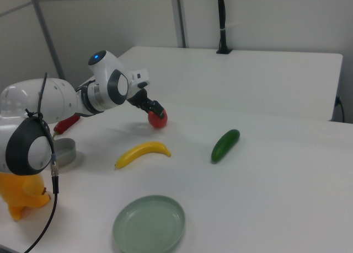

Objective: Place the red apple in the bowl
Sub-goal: 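Close the gripper on the red apple and lift it, then carry the apple over the small grey bowl and lower it in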

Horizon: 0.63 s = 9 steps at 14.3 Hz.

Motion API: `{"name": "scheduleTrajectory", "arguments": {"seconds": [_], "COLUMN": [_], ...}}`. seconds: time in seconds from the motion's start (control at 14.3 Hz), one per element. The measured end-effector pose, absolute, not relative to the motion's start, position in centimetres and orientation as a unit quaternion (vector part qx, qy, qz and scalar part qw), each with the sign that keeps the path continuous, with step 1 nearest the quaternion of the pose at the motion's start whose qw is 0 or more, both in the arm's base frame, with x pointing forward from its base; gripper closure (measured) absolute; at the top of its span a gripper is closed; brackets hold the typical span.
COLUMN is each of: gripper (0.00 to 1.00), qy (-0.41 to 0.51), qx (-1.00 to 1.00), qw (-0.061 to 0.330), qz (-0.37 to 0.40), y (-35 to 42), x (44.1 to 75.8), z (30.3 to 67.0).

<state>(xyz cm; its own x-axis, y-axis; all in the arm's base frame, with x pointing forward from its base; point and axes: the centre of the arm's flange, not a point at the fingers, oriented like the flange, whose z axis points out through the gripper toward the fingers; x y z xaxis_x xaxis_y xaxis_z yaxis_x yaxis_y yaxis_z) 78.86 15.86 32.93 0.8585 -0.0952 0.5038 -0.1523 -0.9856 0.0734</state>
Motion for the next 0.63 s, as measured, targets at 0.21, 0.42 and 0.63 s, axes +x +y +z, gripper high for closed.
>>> {"name": "scheduleTrajectory", "arguments": {"seconds": [0.21,0.42,0.63], "gripper": [0.29,0.29,0.29], "qy": [-0.051,-0.051,-0.036], "qx": [0.961,0.955,0.955], "qw": [0.066,0.057,0.034], "qz": [0.263,0.286,0.291], "y": [16.3,16.9,19.3], "x": [78.8,78.6,75.6], "z": [32.9,36.8,41.9]}}
